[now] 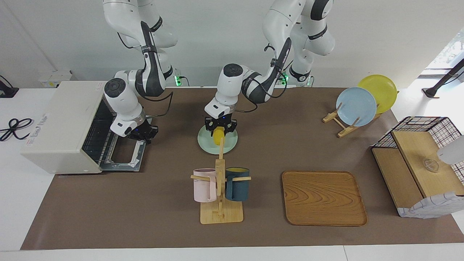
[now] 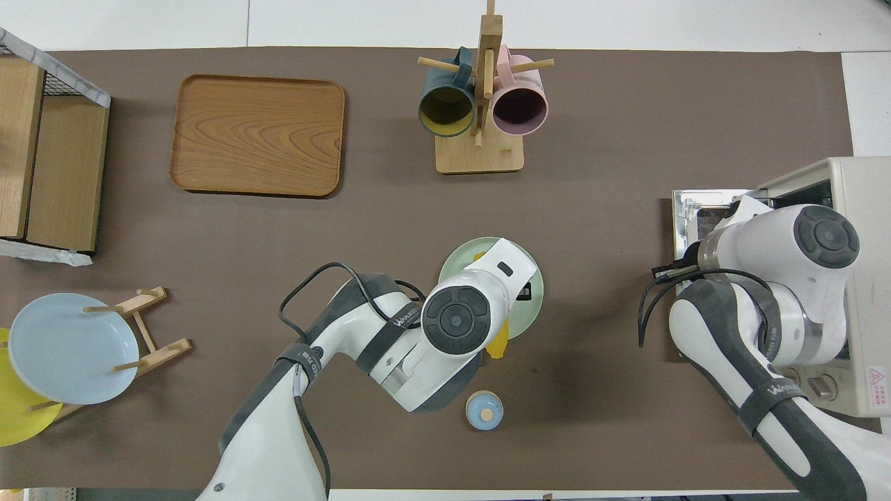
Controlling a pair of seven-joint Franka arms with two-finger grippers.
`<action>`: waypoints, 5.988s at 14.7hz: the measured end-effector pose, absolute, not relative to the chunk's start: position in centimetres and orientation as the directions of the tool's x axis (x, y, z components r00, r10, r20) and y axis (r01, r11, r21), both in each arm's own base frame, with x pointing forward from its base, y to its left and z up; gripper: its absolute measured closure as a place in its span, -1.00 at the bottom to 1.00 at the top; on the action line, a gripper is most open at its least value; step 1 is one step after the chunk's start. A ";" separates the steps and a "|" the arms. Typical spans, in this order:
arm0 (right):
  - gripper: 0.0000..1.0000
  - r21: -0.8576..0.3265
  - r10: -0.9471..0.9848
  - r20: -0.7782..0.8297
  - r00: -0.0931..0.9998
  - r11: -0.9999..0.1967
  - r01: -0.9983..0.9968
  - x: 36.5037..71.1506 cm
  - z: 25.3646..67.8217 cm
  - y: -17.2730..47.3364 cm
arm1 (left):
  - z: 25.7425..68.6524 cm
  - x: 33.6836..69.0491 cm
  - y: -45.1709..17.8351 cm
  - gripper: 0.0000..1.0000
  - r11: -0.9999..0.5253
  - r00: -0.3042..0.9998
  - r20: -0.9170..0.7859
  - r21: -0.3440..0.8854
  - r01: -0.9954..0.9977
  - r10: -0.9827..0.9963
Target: Put corn in oven
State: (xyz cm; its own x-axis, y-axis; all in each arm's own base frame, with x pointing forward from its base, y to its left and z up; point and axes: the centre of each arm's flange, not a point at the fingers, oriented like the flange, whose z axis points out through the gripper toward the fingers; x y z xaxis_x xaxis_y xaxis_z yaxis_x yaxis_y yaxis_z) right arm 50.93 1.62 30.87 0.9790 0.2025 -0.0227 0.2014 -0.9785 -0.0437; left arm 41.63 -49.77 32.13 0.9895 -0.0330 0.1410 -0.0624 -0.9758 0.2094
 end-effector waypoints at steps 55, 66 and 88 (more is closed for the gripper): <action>-0.16 0.035 0.117 0.033 0.993 -0.993 0.116 47.6 30.1 40.0 | 57.9 57.4 -7.3 -1.00 -1.000 1.000 0.000 0.006 -0.013 -0.013; 0.94 0.057 0.114 0.017 0.993 -0.992 0.113 48.2 31.9 40.0 | 61.4 55.3 -7.5 -1.00 -1.000 0.999 0.023 0.009 -0.023 -0.022; 0.96 0.269 0.176 -0.291 0.941 -0.928 0.257 55.3 41.9 8.5 | 60.6 55.2 -6.7 -1.00 -1.000 1.000 -0.001 0.006 -0.009 -0.009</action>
